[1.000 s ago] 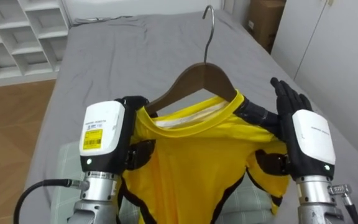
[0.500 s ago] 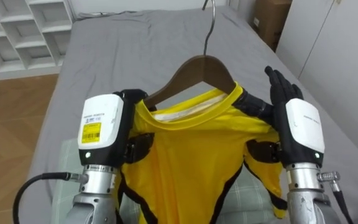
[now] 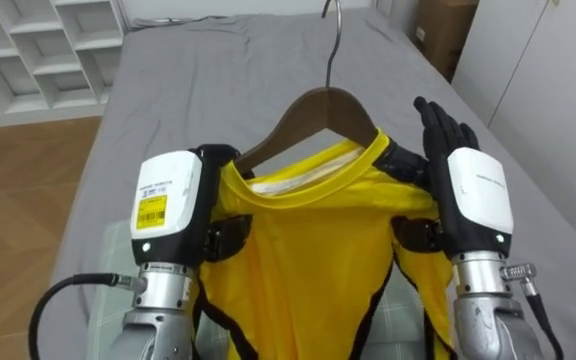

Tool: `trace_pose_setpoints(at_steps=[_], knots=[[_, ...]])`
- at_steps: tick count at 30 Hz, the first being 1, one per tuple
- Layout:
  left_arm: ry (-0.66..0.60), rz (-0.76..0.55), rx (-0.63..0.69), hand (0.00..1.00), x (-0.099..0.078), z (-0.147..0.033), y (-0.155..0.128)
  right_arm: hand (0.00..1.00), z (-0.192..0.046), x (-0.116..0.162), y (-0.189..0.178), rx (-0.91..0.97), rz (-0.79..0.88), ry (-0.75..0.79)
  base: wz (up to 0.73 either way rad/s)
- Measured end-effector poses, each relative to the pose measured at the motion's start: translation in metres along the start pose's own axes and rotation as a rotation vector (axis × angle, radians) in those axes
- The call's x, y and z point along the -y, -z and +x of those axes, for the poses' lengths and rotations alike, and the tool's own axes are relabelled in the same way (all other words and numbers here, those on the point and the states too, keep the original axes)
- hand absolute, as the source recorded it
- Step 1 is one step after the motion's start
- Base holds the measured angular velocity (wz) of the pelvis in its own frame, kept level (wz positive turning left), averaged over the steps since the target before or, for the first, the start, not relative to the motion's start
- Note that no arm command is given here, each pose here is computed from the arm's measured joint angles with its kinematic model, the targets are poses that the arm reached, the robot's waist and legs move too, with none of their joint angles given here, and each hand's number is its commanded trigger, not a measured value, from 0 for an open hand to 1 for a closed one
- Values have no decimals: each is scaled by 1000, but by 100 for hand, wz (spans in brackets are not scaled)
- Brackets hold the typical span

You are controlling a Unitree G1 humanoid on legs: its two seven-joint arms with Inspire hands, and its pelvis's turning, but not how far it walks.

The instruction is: Hang clothes

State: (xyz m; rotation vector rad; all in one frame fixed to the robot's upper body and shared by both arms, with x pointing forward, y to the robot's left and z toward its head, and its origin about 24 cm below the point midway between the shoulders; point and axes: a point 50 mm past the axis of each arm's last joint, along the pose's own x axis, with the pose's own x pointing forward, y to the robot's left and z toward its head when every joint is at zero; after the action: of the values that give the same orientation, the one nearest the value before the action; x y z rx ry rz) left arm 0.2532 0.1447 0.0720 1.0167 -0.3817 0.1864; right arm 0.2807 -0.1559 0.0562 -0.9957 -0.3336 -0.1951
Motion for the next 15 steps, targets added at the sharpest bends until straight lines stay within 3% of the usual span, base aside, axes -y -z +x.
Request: trace_pose_setpoints(at_steps=[15], knots=[[54,2,-26,100,9,-2,-4,0,-3,-8,3,-38,-16,-23,0]])
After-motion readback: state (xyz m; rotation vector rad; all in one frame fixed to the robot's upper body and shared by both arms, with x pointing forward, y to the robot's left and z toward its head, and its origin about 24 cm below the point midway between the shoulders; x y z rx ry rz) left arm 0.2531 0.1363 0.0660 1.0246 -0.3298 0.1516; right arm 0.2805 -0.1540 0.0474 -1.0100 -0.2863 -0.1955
